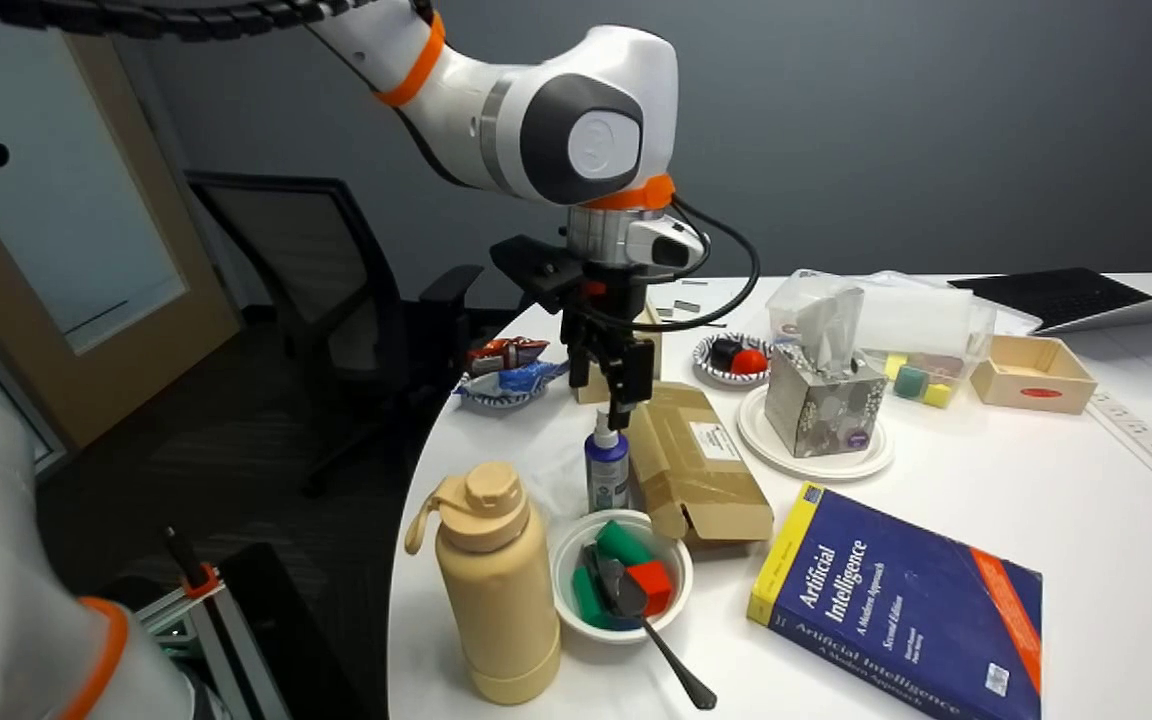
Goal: Put the spray bottle on the left side of the tissue
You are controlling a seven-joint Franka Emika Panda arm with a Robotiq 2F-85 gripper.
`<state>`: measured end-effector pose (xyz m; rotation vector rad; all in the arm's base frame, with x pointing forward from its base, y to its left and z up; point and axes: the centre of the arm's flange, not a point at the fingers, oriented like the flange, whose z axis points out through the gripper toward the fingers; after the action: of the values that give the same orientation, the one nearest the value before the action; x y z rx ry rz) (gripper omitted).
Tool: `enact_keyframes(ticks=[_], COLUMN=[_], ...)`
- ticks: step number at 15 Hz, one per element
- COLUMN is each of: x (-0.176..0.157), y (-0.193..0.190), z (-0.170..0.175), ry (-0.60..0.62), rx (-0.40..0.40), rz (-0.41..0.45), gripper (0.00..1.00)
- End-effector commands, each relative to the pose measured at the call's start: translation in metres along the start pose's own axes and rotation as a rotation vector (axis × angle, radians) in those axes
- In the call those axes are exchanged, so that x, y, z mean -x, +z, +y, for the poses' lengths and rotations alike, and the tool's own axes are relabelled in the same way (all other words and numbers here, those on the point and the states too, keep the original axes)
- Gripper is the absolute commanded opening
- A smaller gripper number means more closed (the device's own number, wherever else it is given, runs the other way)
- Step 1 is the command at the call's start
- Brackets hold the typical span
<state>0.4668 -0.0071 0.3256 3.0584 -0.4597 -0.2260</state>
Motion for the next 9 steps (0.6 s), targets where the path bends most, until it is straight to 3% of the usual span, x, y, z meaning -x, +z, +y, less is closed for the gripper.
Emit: enact_keyframes(ticks=[1,9], x=[-0.008,-0.024], y=[0.013,0.027], z=[0.0,0.011], ry=[0.02,0.079], rx=[-0.074,-0.124], rz=[-0.059,-0.059], gripper=[1.0,1.0])
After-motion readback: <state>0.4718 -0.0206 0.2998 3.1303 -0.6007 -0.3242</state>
